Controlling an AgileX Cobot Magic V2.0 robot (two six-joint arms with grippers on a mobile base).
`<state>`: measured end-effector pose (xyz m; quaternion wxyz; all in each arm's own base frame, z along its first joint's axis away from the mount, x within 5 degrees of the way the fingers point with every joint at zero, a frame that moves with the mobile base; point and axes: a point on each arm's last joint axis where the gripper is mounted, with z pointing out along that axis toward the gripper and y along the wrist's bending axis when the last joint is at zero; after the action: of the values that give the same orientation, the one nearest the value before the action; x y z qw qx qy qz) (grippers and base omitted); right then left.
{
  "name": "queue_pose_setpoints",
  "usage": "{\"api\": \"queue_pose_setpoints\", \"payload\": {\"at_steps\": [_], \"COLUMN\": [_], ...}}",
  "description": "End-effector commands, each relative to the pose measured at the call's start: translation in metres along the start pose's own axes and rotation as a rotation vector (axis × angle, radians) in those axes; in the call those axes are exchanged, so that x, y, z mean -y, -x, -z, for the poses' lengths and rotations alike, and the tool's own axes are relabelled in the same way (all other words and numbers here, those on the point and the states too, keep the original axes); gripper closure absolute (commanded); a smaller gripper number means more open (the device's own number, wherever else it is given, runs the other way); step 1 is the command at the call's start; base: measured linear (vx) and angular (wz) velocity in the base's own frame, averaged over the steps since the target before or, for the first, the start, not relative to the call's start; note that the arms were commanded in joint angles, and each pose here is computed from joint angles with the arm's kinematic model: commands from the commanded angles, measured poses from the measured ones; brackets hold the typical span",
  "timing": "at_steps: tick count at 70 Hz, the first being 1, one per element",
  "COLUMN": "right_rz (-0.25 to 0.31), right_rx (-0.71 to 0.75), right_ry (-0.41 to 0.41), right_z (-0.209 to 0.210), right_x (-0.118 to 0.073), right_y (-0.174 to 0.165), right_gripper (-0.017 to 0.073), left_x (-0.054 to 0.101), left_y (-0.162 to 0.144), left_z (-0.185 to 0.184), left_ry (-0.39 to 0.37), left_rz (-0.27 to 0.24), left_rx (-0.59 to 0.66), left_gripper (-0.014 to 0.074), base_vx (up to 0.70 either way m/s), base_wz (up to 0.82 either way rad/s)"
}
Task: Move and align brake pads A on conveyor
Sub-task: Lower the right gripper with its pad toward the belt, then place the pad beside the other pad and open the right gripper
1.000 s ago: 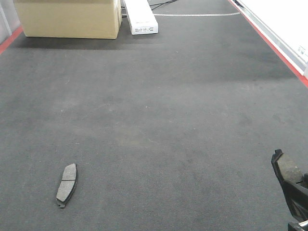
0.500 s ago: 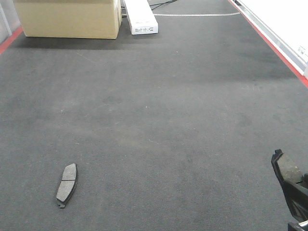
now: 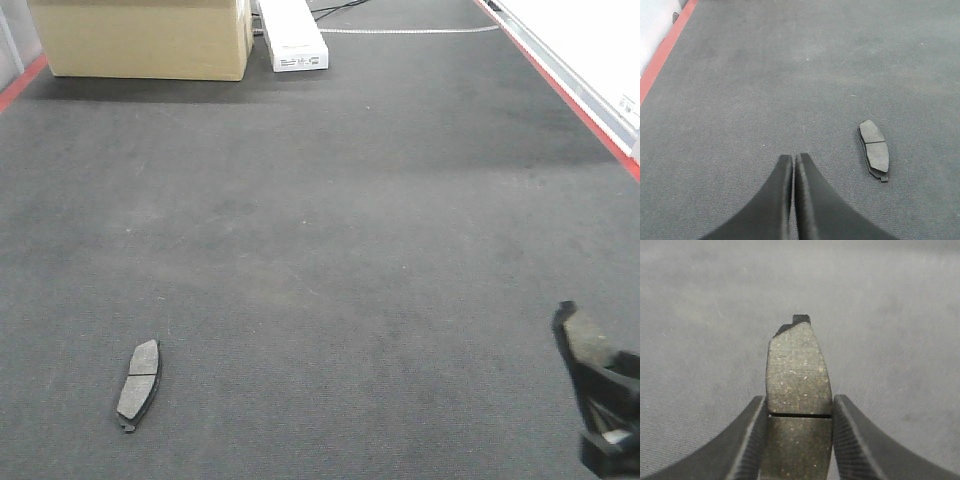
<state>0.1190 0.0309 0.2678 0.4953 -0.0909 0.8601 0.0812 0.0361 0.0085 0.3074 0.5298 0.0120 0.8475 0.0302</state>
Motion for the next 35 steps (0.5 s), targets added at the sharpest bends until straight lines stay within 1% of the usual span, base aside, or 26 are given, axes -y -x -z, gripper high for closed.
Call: {"api": "queue_pose_setpoints", "payload": {"at_steps": [1,7,15,24,35], "right_rz": [-0.045,-0.082,-0.095,-0.159,-0.164], "right_rx": [0.063,0.011,-0.063,-0.149,-0.238], "right_ry": [-0.005,-0.011,-0.02,-0.03,-0.045], "right_z": [-0.015,-0.037,-0.073,-0.112,-0.156], "right_x": [0.0,0.001,0.002,0.003,0.006], "right_y": [0.027,0.035,0.043,0.047,0.037], "right_gripper": [0.0444,0.0442,0.0438,0.0435,0.0433], "left_x": [0.0,0.0,0.0,0.0,0.0], "left_y": [0.013,0.013,0.013,0.013,0.013], "left_z": [0.004,0.004,0.004,0.004,0.004], "left_ry": [-0.008,-0.008,-0.008,-0.008,-0.008], "left_rz": [0.004,0.004,0.004,0.004,0.004], "left_rx": [0.083,0.083,0.083,0.083,0.083], "left_gripper": [0.06,0.06,0.06,0.06,0.06], "base_vx": [0.0,0.0,0.0,0.0,0.0], "base_wz": [0.0,0.0,0.0,0.0,0.0]}}
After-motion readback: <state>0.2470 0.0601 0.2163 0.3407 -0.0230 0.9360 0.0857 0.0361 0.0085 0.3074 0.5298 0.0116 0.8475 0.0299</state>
